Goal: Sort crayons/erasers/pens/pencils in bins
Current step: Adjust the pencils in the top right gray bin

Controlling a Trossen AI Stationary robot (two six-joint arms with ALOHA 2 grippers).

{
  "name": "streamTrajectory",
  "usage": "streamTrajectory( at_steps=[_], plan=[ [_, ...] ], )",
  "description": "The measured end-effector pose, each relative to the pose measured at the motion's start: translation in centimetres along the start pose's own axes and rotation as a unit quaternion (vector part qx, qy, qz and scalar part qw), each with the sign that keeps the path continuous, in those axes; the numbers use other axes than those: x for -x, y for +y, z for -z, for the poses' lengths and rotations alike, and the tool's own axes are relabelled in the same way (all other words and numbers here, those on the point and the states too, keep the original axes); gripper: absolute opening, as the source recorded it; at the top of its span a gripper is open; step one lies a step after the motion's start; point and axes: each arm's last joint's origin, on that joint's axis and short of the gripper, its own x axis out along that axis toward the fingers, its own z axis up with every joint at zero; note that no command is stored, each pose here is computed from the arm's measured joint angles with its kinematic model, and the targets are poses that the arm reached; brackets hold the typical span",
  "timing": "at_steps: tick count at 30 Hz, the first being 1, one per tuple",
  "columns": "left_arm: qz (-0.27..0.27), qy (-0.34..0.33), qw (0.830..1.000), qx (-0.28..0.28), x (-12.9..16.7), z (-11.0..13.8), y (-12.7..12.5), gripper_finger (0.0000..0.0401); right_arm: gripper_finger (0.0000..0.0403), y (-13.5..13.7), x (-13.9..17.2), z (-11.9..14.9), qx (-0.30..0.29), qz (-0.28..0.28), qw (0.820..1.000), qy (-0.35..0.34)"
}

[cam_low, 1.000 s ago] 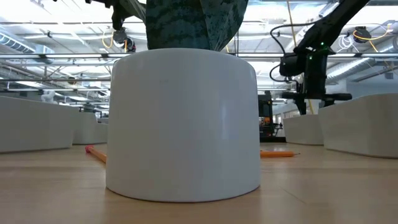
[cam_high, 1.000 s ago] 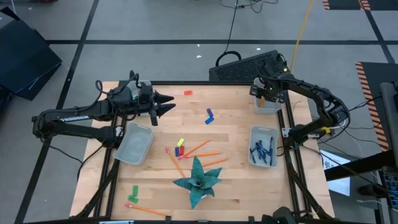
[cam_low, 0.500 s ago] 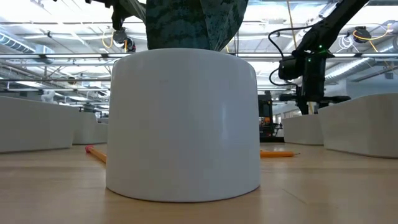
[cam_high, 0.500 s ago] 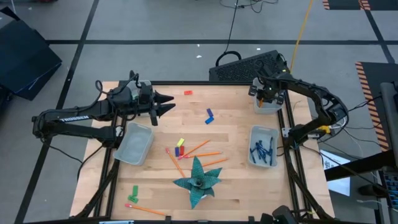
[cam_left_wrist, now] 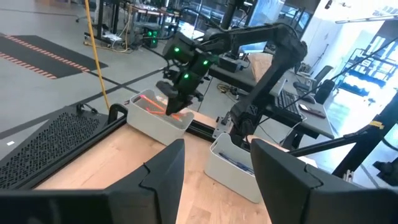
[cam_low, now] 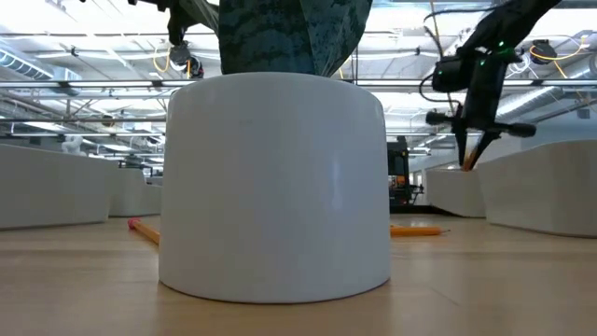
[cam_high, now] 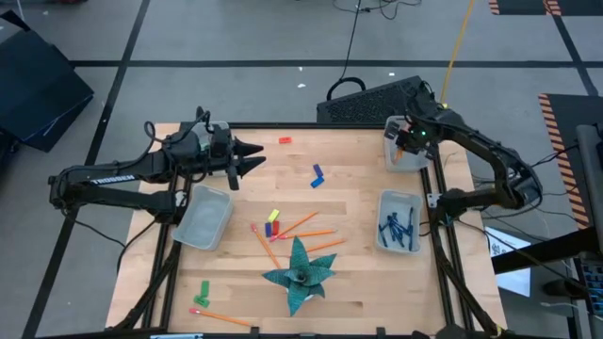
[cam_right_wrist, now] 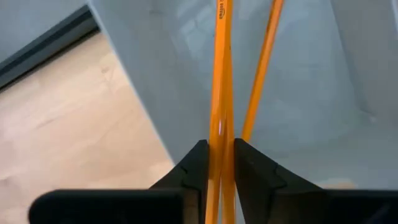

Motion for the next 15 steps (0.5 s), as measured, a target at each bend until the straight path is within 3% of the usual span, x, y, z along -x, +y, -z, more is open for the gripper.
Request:
streamTrajectory(
  at_steps=[5, 10, 15],
  plan=[
    [0.001, -0.002, 1.0, -0.001, 0.0, 0.0, 0.0, 0.0186, 0.0051, -1.1, 1.7, 0.7, -0.026, -0.004, 1.0, 0.011],
    [0.001, -0.002, 1.0, -0.006, 0.0, 0.0, 0.0, 0.0186, 0.0051, -2.1, 2.0, 1.1, -0.044, 0.01, 0.997, 0.066],
    [0.005, 0.0, 1.0, -0.005, 0.0, 0.0, 0.0, 0.0186, 0.0051, -2.0, 1.9, 0.5, -0.072, 0.034, 0.997, -0.01]
  ],
)
